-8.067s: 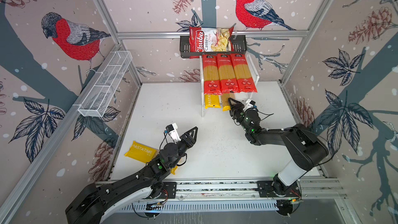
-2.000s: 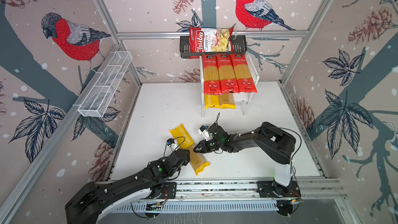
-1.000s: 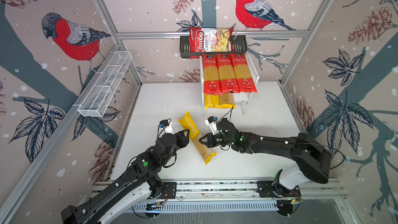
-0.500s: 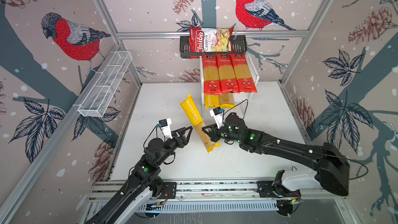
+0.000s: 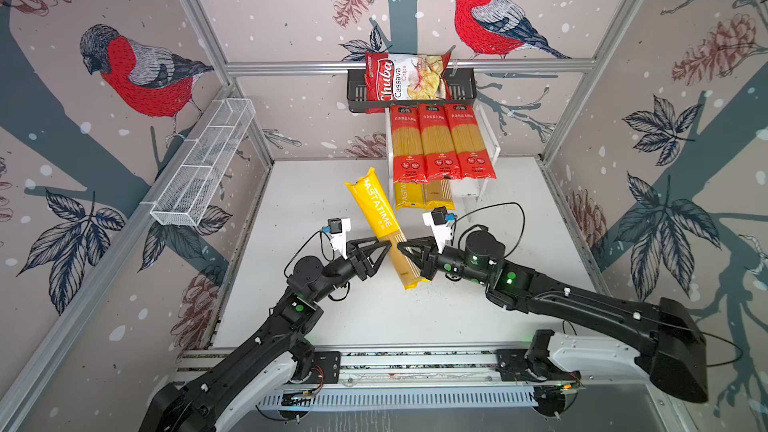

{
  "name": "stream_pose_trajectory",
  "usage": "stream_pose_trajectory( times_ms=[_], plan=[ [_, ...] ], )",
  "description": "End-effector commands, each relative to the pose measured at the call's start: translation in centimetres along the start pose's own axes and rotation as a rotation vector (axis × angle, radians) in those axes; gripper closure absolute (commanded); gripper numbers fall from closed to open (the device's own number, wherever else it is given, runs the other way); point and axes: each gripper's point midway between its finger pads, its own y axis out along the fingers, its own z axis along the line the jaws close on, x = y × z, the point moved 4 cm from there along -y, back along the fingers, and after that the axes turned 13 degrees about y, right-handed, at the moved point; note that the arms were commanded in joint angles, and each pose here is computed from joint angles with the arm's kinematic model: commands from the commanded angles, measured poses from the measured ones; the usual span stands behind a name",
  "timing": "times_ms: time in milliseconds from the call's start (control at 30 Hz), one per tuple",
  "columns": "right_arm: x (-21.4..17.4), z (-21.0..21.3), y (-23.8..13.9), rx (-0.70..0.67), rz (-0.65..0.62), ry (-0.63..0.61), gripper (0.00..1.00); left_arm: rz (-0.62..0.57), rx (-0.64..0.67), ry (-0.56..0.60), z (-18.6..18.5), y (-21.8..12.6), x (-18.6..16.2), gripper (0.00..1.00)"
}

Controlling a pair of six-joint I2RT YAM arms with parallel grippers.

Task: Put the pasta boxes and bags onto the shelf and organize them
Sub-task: 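Close both grippers on the bag's ends and tip it upright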

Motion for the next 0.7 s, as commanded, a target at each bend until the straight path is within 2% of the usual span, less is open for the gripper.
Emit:
stream_pose_trajectory(
  times_ms=[0,200,333,533,667],
  plan=[
    [2.7,4.0,-0.9,0.205,-0.116,-0.034,1.00,-0.099,-0.106,0.055,-2.1,0.0,2.4,0.32],
    [2.1,3.7,-1.1,0.249,-0.101,0.047,1.00,-0.131,-0.111,0.059,-2.3,-0.1,3.0,0.32],
    [1.9,2.6,-1.0,0.232,-0.093,0.109,1.00,-0.142,-0.114,0.039,-2.0,-0.1,2.7,0.36],
    [1.7,0.1,-1.3,0.185,-0.101,0.222,1.00,-0.146,-0.092,-0.016,-1.0,-0.3,1.6,0.57],
    [1.3,-0.8,-1.1,0.141,-0.100,0.252,1.00,-0.144,-0.097,-0.060,-0.8,-0.2,1.3,0.72]
  ],
)
